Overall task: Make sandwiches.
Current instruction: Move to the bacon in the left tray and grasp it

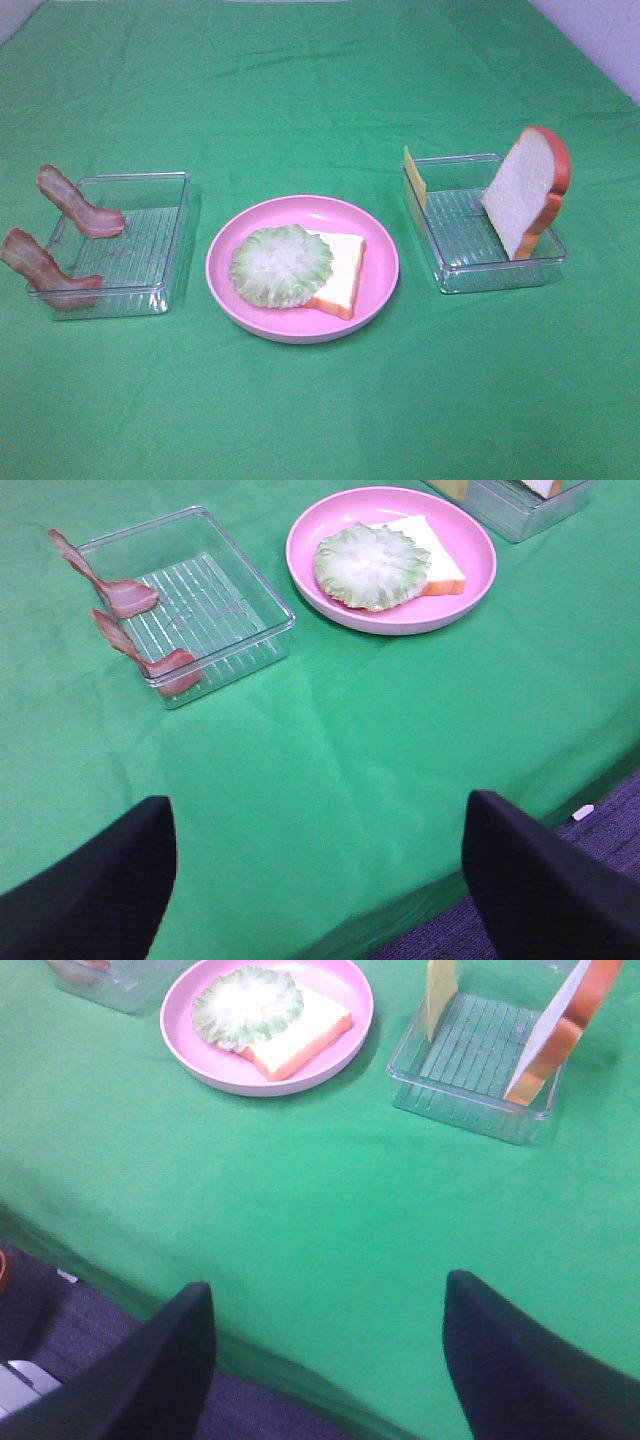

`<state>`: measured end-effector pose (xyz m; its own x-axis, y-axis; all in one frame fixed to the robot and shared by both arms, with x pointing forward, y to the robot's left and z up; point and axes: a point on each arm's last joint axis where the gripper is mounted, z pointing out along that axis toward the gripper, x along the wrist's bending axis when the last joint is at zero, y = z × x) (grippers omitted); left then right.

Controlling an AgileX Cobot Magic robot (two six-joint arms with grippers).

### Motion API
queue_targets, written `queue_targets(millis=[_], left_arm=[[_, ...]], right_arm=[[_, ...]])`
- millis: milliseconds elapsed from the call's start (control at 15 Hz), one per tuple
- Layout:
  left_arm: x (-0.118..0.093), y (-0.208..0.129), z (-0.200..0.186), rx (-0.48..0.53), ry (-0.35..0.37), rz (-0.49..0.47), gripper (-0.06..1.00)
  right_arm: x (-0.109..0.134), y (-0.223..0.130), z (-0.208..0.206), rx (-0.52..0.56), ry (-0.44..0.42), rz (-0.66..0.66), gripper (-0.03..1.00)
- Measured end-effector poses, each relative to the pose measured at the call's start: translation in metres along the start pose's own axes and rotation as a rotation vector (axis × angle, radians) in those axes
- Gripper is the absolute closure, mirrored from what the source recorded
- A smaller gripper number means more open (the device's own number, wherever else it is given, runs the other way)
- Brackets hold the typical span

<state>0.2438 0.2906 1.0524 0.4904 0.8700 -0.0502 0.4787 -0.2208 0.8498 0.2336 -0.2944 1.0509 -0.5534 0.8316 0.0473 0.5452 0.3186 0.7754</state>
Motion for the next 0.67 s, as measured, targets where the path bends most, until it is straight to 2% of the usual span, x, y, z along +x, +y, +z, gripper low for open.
queue_targets(millis=[133,333,533,600,667], left_arm=[[0.0,0.0,0.0,-0.001,0.0,-0.018,0.2],[0.003,0.007,0.0,0.0,0.031,-0.131,0.2],[0.015,0.038,0.012,0.064,0.17,-0.288,0.2],[0.017,0.043,0.014,0.078,0.192,-0.304,0.2],[0.023,0.067,0.034,0.162,0.263,-0.378,0.2]], right_arm=[[0.0,-0.007,-0.008,-0.072,0.0,-0.012,0.35],[-0.001,-0.011,-0.009,-0.101,-0.013,-0.018,0.35],[-0.005,-0.011,-0.005,-0.108,-0.053,-0.031,0.35],[-0.005,-0.011,-0.004,-0.107,-0.056,-0.032,0.35],[-0.005,-0.011,-0.004,-0.11,-0.057,-0.032,0.35]])
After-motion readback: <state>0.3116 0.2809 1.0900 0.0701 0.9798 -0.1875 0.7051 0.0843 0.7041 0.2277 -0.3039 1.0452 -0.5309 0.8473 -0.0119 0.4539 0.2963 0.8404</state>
